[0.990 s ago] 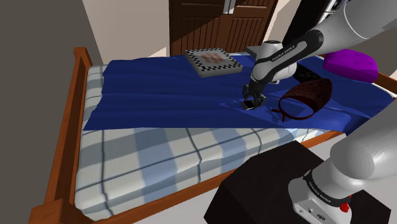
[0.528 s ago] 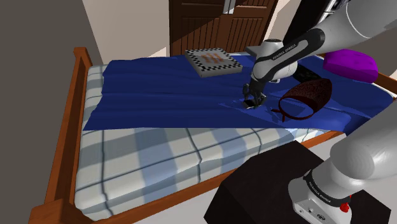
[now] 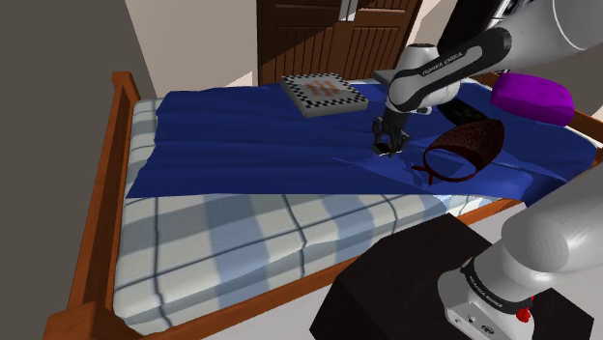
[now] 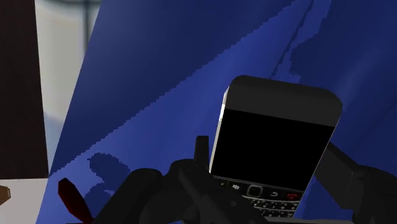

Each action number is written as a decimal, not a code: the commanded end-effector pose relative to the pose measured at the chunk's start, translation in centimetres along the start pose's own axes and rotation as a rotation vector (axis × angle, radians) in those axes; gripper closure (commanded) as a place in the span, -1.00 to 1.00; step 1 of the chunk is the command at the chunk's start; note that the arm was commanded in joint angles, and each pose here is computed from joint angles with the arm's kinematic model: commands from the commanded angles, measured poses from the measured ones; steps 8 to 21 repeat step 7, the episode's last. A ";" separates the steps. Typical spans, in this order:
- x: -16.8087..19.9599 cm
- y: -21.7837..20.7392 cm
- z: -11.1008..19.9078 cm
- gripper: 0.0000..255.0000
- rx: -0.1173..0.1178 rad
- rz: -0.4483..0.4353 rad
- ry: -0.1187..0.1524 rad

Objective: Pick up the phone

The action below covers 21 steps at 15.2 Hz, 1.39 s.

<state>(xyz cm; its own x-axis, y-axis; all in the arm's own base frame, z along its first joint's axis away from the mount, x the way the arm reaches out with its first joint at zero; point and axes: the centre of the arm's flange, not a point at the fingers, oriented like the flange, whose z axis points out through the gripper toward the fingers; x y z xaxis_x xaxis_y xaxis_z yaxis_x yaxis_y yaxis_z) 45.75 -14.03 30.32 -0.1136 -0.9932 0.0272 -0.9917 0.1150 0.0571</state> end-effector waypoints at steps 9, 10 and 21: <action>0.1 0.2 -3.2 1.00 0.000 0.000 0.000; 0.1 0.2 -3.2 1.00 0.000 0.000 0.000; 0.1 0.2 -3.2 1.00 0.000 0.000 0.000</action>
